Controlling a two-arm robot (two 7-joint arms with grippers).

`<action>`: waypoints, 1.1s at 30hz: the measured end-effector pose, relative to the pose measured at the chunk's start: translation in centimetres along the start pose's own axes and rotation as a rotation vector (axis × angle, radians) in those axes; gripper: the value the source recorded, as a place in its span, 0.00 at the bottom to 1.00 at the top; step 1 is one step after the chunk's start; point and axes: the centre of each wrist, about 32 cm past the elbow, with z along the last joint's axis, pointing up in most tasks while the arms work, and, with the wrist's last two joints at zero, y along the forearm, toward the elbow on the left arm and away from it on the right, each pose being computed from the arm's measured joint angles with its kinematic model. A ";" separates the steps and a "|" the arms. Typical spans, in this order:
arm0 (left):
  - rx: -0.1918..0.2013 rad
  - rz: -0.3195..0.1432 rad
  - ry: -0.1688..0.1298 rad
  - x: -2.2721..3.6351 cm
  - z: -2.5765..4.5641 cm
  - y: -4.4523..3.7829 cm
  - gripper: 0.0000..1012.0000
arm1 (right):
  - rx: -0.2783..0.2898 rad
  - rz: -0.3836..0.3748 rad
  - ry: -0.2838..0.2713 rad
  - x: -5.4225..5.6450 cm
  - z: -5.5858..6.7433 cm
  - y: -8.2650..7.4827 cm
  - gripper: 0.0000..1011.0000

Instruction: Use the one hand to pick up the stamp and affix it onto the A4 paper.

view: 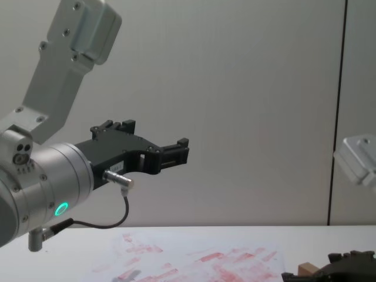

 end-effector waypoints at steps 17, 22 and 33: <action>0.000 0.000 0.000 0.00 0.00 0.00 0.99 | -0.016 0.002 -0.005 0.0 0.0 0.7 0.54; 0.000 0.000 0.000 0.00 0.00 0.00 0.99 | -0.017 0.002 -0.006 0.1 0.0 0.7 0.40; 0.000 0.000 0.000 0.00 0.00 0.00 0.99 | -0.012 -0.002 -0.005 0.1 0.0 0.7 0.22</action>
